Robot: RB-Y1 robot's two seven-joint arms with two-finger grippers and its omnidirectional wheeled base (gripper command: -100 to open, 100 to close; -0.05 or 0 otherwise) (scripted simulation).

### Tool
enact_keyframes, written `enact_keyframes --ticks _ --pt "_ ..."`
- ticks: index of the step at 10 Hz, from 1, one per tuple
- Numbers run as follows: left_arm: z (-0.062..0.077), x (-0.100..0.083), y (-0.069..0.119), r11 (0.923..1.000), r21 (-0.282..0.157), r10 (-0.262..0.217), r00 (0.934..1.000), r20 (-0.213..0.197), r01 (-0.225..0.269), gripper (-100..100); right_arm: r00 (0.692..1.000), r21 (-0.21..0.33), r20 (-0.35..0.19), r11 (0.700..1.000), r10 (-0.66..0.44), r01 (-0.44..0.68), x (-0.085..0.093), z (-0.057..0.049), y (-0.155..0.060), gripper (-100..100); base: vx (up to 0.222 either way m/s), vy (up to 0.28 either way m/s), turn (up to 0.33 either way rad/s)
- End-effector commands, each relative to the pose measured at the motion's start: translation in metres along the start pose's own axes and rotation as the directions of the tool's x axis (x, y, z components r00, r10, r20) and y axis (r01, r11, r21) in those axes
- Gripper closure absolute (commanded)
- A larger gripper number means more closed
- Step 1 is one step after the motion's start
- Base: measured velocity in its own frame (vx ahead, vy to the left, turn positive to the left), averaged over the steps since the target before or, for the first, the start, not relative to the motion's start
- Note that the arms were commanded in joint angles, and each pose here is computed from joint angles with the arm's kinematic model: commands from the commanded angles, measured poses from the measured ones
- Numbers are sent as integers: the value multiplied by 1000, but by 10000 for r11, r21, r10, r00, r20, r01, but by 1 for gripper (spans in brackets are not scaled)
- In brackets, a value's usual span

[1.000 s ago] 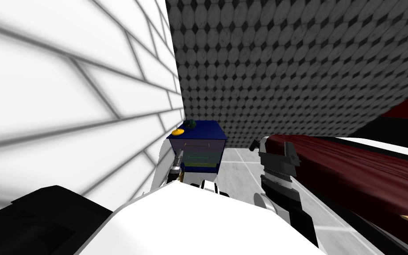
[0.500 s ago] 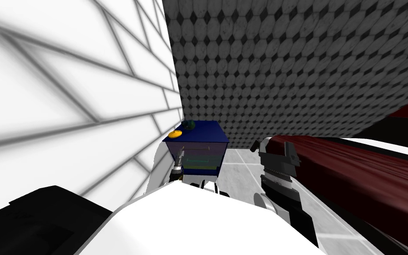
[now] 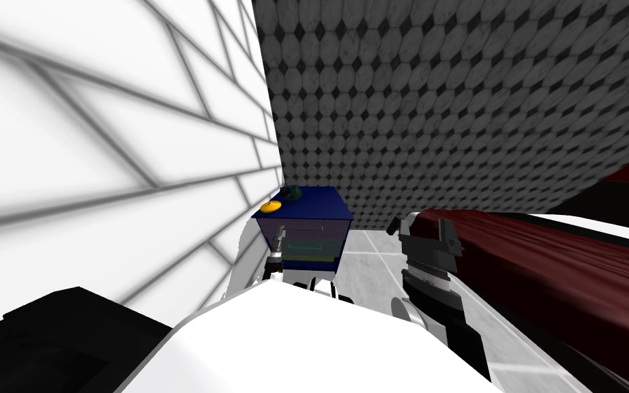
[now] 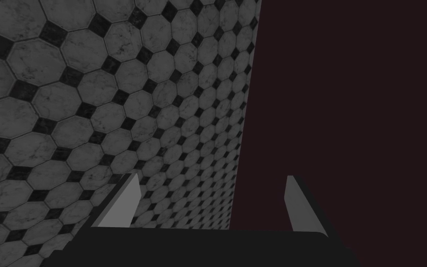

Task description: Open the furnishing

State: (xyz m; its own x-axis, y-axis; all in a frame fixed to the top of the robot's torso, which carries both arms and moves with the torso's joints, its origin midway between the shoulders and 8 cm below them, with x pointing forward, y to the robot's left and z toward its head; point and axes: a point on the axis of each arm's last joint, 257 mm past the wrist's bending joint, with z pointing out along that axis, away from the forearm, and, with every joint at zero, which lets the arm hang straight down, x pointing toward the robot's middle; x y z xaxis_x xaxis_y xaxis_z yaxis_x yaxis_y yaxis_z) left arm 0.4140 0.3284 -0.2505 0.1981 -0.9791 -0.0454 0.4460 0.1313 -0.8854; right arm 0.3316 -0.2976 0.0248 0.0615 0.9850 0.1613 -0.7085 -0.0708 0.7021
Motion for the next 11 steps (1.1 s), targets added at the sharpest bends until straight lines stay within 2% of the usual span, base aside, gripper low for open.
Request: enact_keyframes --ticks 1,2,5,7,11 --pt "7 1 -1 10000 -1 -12 10000 -16 12 -100 10000 0 0 10000 0 0 0 0 0 0 0 0 0" --pt "-3 0 1 10000 -28 1 10000 7 -1 100 10000 0 0 10000 0 0 0 0 0 0 7 6 -28" --pt "-23 -1 0 10000 -30 23 10000 52 -23 100 10000 0 0 10000 0 0 0 0 0 0 12 11 -24" --pt "-7 1 -1 10000 35 -47 10000 -40 48 100 10000 0 0 10000 0 0 0 0 0 0 -56 -16 25" --pt "12 1 -1 10000 -47 -63 9999 -131 63 100 10000 -2 0 10000 3 -3 0 0 0 0 -173 -43 34"
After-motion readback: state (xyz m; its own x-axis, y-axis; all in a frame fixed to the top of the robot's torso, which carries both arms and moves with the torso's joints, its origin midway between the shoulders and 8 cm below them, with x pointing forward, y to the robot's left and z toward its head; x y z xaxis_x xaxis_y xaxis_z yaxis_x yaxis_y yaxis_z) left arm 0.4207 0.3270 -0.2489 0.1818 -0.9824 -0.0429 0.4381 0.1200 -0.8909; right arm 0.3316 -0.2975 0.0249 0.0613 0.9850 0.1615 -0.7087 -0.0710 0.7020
